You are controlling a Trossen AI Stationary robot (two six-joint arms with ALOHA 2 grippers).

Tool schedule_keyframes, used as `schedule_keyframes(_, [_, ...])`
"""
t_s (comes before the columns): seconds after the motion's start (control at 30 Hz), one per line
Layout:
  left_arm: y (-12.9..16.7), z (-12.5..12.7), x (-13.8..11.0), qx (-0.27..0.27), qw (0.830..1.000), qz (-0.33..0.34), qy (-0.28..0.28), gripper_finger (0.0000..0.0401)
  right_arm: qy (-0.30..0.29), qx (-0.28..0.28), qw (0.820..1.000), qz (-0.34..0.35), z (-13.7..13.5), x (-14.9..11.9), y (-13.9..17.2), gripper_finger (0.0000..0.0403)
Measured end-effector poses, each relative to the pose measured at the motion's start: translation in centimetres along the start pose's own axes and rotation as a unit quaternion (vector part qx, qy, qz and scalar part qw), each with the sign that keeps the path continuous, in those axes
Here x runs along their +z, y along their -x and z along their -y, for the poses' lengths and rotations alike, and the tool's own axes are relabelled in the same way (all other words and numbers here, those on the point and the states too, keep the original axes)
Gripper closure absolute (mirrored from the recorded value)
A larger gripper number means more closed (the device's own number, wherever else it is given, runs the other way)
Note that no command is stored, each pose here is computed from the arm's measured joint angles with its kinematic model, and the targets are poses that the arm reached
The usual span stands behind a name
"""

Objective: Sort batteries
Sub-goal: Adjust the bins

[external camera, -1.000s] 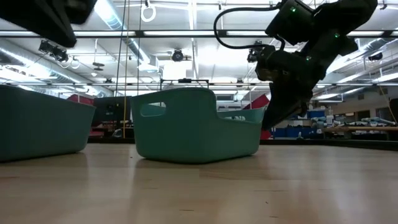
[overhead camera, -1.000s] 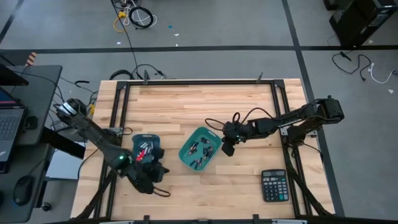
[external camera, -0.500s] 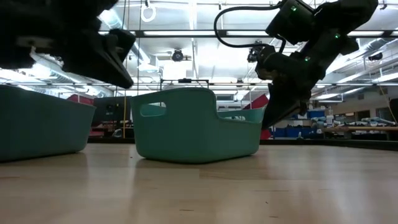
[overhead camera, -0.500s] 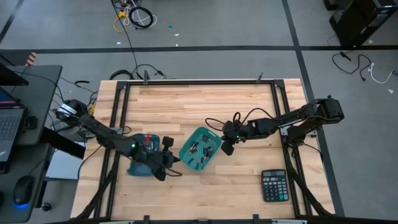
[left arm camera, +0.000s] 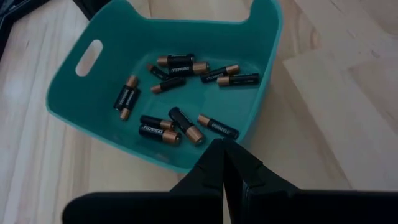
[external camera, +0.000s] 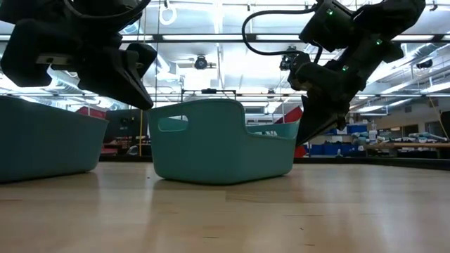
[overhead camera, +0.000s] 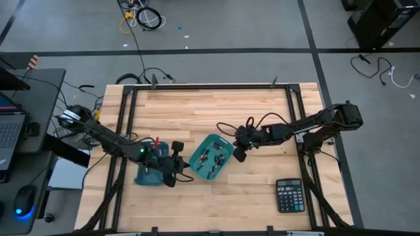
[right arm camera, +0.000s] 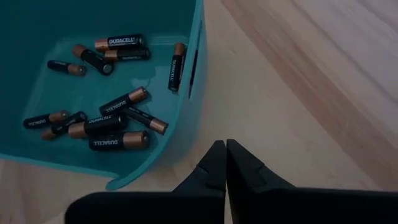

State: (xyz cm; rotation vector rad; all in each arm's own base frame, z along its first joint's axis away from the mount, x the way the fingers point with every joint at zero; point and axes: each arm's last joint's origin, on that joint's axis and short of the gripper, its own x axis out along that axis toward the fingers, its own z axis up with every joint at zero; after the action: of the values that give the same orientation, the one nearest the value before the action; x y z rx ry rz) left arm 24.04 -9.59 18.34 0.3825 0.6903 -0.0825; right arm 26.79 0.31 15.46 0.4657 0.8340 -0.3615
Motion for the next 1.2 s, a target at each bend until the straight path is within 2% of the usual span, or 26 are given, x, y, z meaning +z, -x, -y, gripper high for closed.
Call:
schedule_keyframes(0.27, [0.1, 0.4, 0.1, -0.023, 1.000, 0.005, -0.004, 0.0401, -0.010, -0.007, 1.000, 0.003, 0.5, 0.3, -0.1, 0.0403])
schedule_keyframes(0.4, [0.3, 0.1, 0.3, 0.012, 1.000, 0.016, -0.002, 0.0401, -0.013, -0.009, 1.000, 0.005, 0.7, 0.5, -0.1, 0.0403])
schedule_keyframes(0.47, [0.6, 0.2, 0.6, 0.010, 0.999, 0.024, -0.018, 0.0401, -0.015, -0.010, 1.000, 0.005, 0.8, 0.5, -0.1, 0.0403])
schedule_keyframes(0.53, [0.8, 0.5, 0.7, -0.026, 0.999, 0.033, -0.033, 0.0401, -0.015, -0.010, 1.000, 0.005, 0.8, 0.5, -0.1, 0.0403])
schedule_keyframes(0.63, [1.0, 1.2, 0.6, -0.127, 0.990, 0.041, -0.044, 0.0401, -0.015, -0.010, 1.000, 0.005, 0.8, 0.5, -0.1, 0.0403])
schedule_keyframes(0.7, [0.5, 1.6, 0.5, -0.153, 0.986, 0.040, -0.043, 0.0401, -0.015, -0.009, 1.000, 0.007, 0.8, 0.6, -0.1, 0.0403])
schedule_keyframes(0.77, [-0.4, 1.7, 0.1, -0.137, 0.990, 0.019, -0.039, 0.0401, -0.015, -0.007, 1.000, 0.010, 0.8, 0.6, -0.1, 0.0403])
schedule_keyframes(0.87, [-1.6, 1.7, -0.4, -0.073, 0.997, -0.004, -0.039, 0.0401, -0.016, -0.004, 1.000, 0.015, 0.7, 0.7, -0.1, 0.0403])
schedule_keyframes(0.93, [-2.1, 1.8, -0.7, -0.050, 0.998, -0.014, -0.039, 0.0401, -0.016, -0.003, 1.000, 0.017, 0.7, 0.8, -0.1, 0.0403])
schedule_keyframes(1.07, [-2.3, 1.5, -0.6, -0.014, 0.999, -0.011, -0.041, 0.0401, -0.018, -0.002, 1.000, 0.018, 0.7, 0.8, -0.1, 0.0403])
schedule_keyframes(1.2, [-2.4, 0.8, -0.8, 0.050, 0.998, -0.029, -0.037, 0.0401, -0.023, 0.004, 0.999, 0.024, 0.6, 0.9, -0.1, 0.0403])
